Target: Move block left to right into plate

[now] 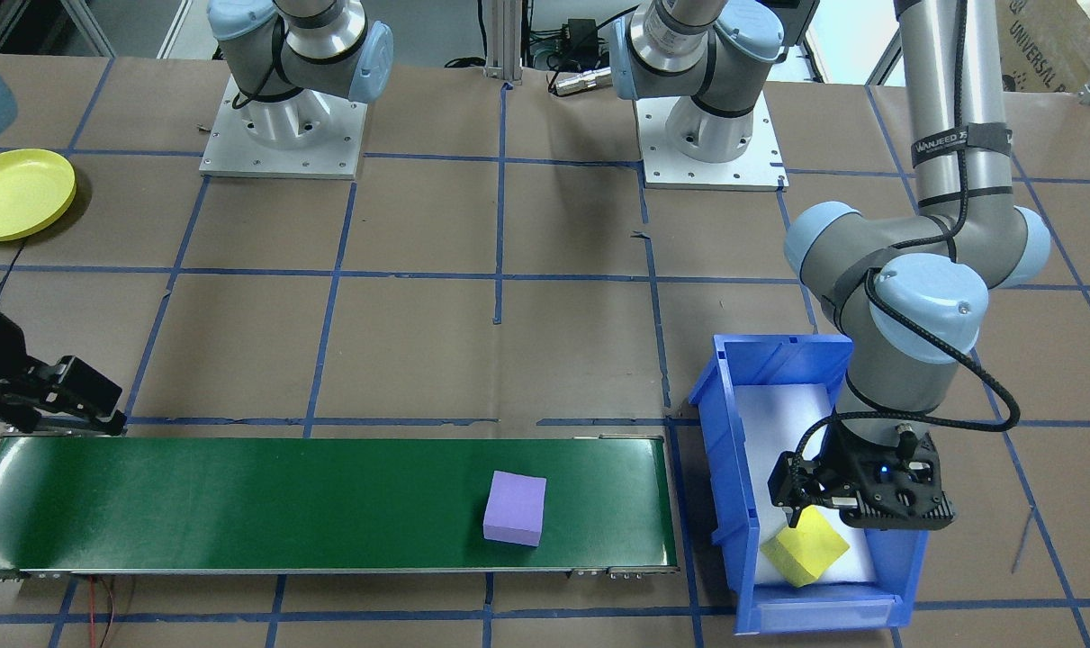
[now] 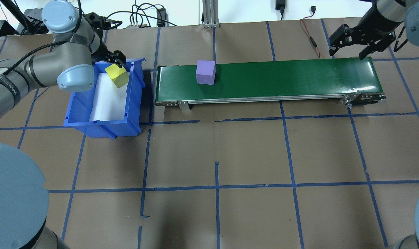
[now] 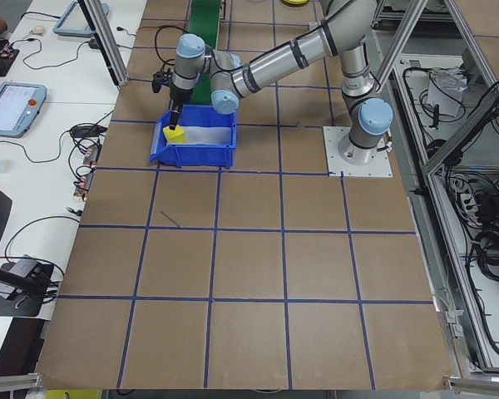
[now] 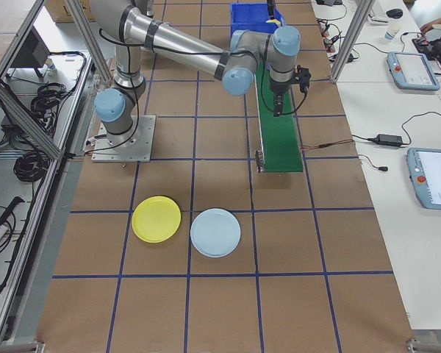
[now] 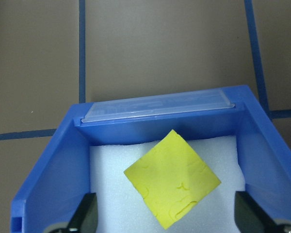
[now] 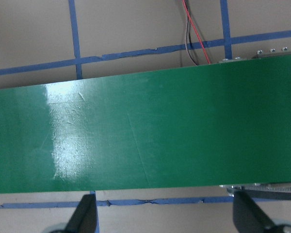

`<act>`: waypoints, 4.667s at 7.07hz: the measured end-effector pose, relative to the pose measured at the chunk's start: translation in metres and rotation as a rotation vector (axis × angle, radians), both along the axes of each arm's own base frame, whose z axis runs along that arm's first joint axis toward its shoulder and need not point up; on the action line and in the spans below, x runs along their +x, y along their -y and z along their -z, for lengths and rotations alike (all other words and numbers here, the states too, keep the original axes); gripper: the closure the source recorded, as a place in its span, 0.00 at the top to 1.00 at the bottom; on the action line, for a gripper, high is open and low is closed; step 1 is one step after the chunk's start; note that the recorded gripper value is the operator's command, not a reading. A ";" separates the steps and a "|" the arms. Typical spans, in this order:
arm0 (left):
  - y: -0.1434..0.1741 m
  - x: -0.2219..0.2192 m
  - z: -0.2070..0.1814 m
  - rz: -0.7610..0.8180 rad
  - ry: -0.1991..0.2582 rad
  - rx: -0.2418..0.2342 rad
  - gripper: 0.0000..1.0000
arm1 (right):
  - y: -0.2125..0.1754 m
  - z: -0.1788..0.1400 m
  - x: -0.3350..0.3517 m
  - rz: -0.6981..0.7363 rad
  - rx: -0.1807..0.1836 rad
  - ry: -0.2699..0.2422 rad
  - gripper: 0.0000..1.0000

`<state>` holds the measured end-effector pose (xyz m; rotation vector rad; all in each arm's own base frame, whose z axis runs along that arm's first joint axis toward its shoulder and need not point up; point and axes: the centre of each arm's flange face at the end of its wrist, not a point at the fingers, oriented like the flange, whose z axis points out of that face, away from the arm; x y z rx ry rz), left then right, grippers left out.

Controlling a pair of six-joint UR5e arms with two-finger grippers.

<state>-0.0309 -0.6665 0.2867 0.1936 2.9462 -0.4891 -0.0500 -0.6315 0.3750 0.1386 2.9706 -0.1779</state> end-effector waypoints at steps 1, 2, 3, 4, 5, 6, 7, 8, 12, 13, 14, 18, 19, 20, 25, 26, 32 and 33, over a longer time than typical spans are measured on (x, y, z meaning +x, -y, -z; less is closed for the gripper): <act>0.000 0.003 0.001 0.070 0.027 0.011 1.00 | 0.009 0.014 -0.010 0.002 -0.016 0.025 1.00; -0.001 0.006 0.003 0.153 0.057 0.028 1.00 | 0.018 0.034 -0.015 -0.004 -0.027 0.049 1.00; -0.002 0.009 0.007 0.259 0.083 0.047 1.00 | 0.028 0.053 -0.016 -0.012 -0.037 0.083 1.00; -0.002 0.010 0.008 0.355 0.093 0.055 1.00 | 0.034 0.064 -0.017 -0.017 -0.048 0.110 1.00; -0.002 0.011 0.009 0.412 0.082 0.069 1.00 | 0.038 0.068 -0.017 -0.022 -0.069 0.116 1.00; -0.002 0.011 0.009 0.443 0.054 0.101 1.00 | 0.037 0.069 -0.017 -0.026 -0.086 0.115 1.00; -0.003 0.015 0.010 0.461 0.029 0.138 1.00 | 0.036 0.073 -0.016 -0.028 -0.086 0.116 1.00; -0.002 0.020 0.008 0.477 0.015 0.170 1.00 | 0.036 0.076 -0.016 -0.032 -0.090 0.118 1.00; 0.024 0.031 -0.001 0.487 -0.007 0.233 1.00 | 0.045 0.083 -0.008 -0.047 -0.138 0.218 1.00; 0.035 0.034 0.006 0.487 -0.010 0.237 1.00 | 0.047 0.085 -0.007 -0.061 -0.145 0.235 1.00; 0.044 0.036 0.014 0.488 -0.012 0.240 1.00 | 0.047 0.088 -0.007 -0.082 -0.149 0.238 1.00; 0.048 0.035 0.035 0.513 -0.035 0.278 1.00 | 0.046 0.096 -0.006 -0.101 -0.144 0.246 1.00; 0.045 0.034 0.039 0.515 -0.045 0.297 1.00 | 0.046 0.098 -0.006 -0.101 -0.142 0.247 1.00; 0.041 0.034 0.043 0.516 -0.052 0.310 1.00 | 0.046 0.099 -0.006 -0.101 -0.141 0.248 1.00; 0.037 0.031 0.054 0.520 -0.073 0.319 0.73 | 0.045 0.099 -0.005 -0.098 -0.140 0.254 1.00; 0.036 0.031 0.055 0.520 -0.075 0.317 0.60 | 0.045 0.101 -0.003 -0.095 -0.139 0.271 1.00; 0.012 0.026 -0.056 0.511 -0.014 0.198 0.54 | 0.047 0.106 -0.001 0.061 -0.091 0.334 1.00; -0.002 0.021 -0.090 0.507 -0.006 0.173 0.55 | 0.047 0.106 -0.001 0.070 -0.087 0.335 1.00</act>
